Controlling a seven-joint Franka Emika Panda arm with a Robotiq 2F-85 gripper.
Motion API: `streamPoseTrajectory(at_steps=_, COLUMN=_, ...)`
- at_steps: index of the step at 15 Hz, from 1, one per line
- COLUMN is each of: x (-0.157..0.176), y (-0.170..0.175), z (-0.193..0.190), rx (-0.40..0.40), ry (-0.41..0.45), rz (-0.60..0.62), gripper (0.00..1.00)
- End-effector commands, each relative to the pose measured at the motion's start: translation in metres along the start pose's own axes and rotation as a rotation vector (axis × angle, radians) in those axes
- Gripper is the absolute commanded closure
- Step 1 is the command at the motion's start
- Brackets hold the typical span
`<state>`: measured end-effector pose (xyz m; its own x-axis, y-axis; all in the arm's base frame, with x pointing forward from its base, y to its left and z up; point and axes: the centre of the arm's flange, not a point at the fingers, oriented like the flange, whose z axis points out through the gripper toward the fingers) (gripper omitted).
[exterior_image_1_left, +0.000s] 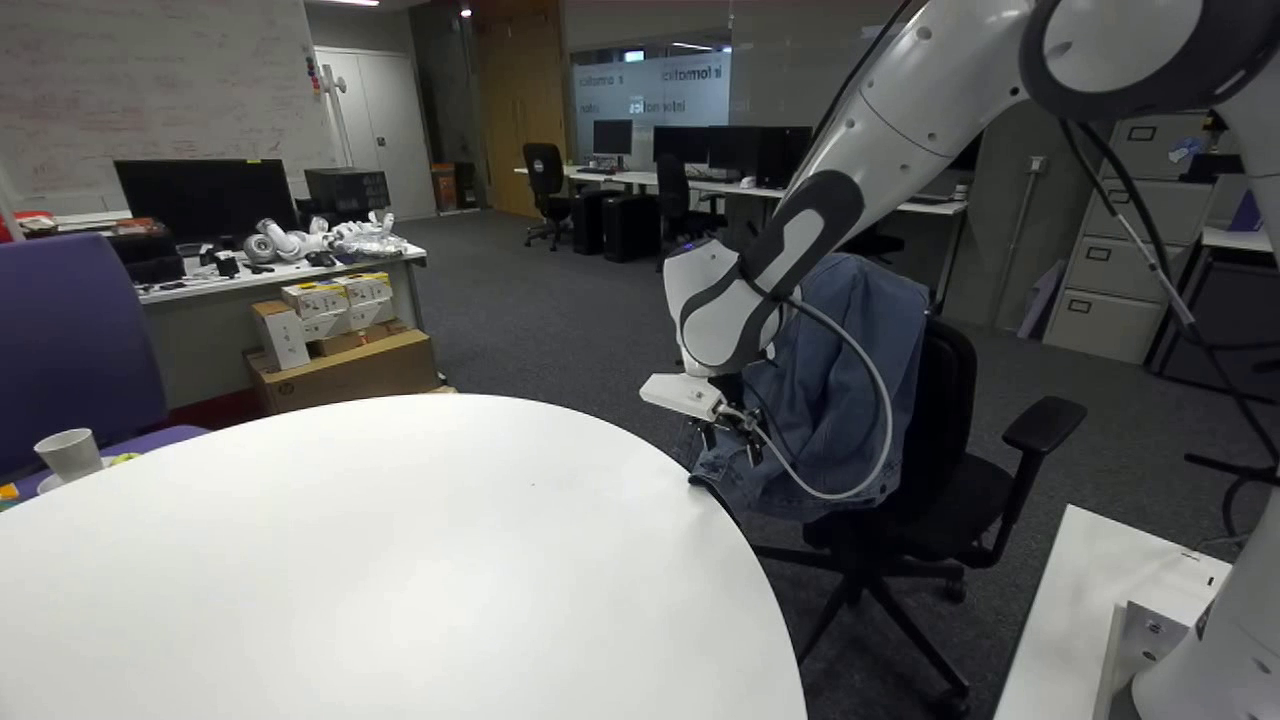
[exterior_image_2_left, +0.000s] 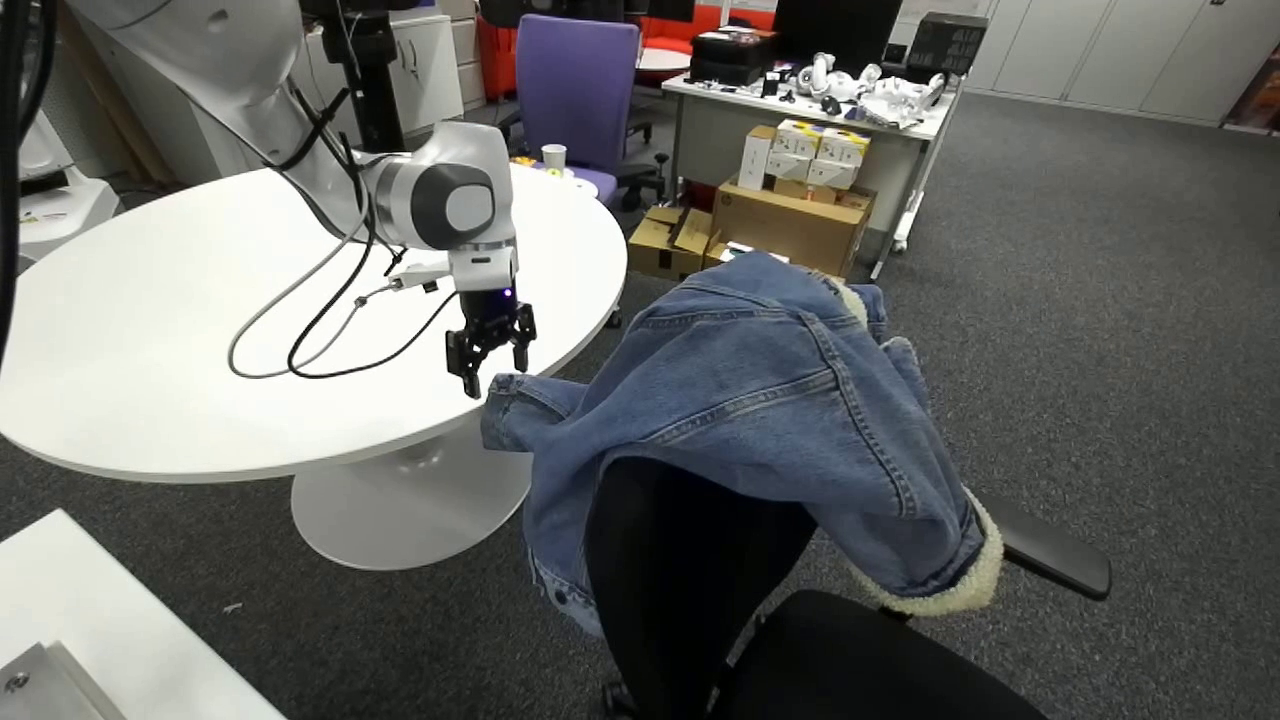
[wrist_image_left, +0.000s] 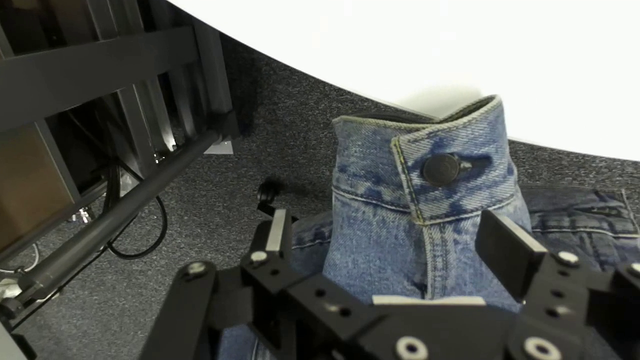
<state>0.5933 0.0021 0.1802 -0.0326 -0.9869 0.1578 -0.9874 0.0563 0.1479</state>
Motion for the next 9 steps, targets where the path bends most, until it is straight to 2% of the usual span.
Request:
streamPoseTrajectory(at_steps=1, x=-0.0066, y=-0.0001, z=-0.0074, rx=0.054, ry=0.013, rz=-0.034, gripper=0.0)
streamPoseTrajectory(at_steps=6, x=-0.0145, y=-0.0023, z=-0.0046, rx=0.051, ry=0.008, rz=-0.048, gripper=0.0)
streamPoseTrajectory(at_steps=7, x=-0.0138, y=-0.0025, z=-0.0028, rx=0.049, ry=0.008, rz=-0.049, gripper=0.02)
streamPoseTrajectory(at_steps=8, x=-0.013, y=-0.0027, z=-0.0017, rx=0.048, ry=0.009, rz=-0.049, gripper=0.17)
streamPoseTrajectory(at_steps=9, x=-0.012, y=-0.0032, z=-0.0003, rx=0.045, ry=0.009, rz=-0.048, gripper=0.23)
